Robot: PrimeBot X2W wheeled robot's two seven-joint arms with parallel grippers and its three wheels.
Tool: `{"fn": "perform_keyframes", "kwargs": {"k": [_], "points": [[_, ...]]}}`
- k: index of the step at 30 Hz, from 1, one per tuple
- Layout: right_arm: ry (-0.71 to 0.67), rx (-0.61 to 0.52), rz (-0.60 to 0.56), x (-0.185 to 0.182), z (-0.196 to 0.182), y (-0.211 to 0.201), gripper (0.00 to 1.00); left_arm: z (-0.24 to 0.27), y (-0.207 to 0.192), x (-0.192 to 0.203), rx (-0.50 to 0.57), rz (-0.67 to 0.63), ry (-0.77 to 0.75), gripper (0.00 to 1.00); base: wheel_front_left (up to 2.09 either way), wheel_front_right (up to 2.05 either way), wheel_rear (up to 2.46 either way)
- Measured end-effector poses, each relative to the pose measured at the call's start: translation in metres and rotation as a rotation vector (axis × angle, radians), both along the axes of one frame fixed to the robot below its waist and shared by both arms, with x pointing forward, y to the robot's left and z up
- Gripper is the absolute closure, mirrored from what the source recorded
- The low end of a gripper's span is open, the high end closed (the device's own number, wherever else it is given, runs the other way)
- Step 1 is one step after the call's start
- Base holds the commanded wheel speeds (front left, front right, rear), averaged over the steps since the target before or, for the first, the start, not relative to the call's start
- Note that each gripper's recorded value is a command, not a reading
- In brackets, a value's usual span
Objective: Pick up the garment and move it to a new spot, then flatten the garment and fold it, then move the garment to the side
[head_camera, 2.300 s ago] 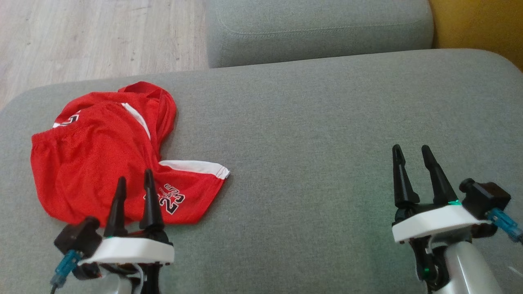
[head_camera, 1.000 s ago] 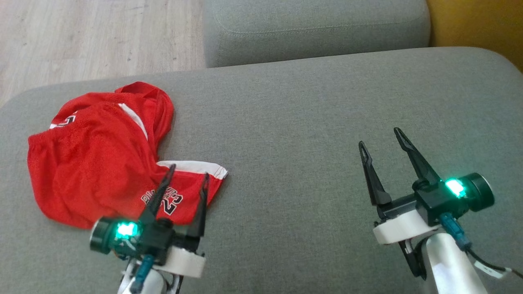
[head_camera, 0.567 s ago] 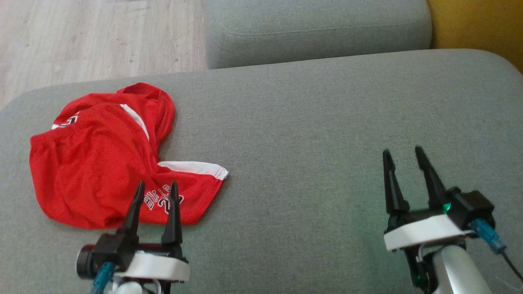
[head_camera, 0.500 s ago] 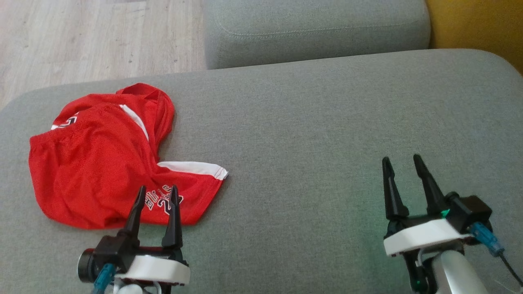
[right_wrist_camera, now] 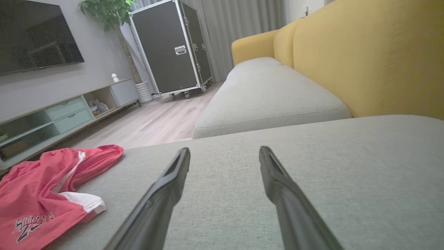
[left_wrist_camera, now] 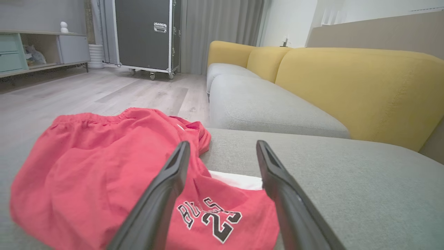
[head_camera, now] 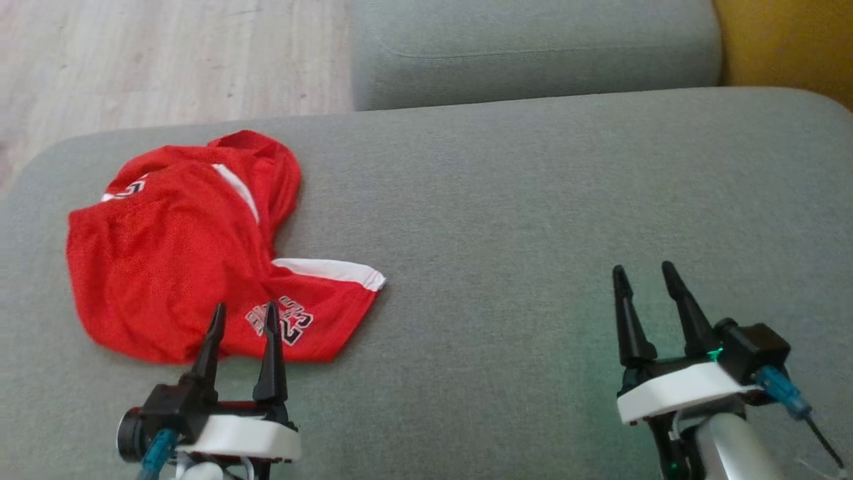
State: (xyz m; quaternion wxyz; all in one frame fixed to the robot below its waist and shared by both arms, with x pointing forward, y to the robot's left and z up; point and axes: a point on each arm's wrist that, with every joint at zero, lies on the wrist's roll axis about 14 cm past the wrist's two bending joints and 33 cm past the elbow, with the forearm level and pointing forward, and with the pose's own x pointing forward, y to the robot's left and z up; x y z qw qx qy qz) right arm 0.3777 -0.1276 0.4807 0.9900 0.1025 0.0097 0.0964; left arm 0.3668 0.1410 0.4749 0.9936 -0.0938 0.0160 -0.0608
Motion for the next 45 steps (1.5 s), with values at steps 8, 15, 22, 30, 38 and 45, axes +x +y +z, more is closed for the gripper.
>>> {"fn": "perform_keyframes", "kwargs": {"k": [8, 15, 22, 30, 38, 45], "points": [[-0.005, 0.027, 0.128, 0.003, 0.004, 0.044, 0.00, 0.004, 0.038, -0.014, 0.020, 0.114, -0.013, 0.00, 0.00, 0.00, 0.00], [-0.005, 0.043, 0.255, 0.002, 0.006, 0.087, 0.00, 0.004, 0.078, -0.038, 0.027, 0.242, -0.014, 0.00, 0.00, 0.00, 0.00], [-0.006, 0.051, 0.371, -0.003, 0.009, 0.126, 0.00, -0.001, 0.111, -0.068, 0.025, 0.354, -0.001, 0.00, 0.00, 0.00, 0.00], [0.010, 0.055, 0.424, -0.007, 0.005, 0.143, 0.00, -0.003, 0.128, -0.079, 0.029, 0.403, 0.008, 0.00, 0.00, 0.00, 0.00], [0.059, 0.054, 0.404, -0.002, -0.014, 0.136, 0.00, -0.014, 0.125, -0.048, 0.112, 0.298, 0.066, 0.00, 0.00, 0.00, 0.00], [0.081, 0.068, 0.338, 0.024, -0.026, 0.119, 0.00, 0.011, 0.099, 0.046, 0.215, 0.074, 0.097, 0.00, 0.00, 0.00, 0.00]]}}
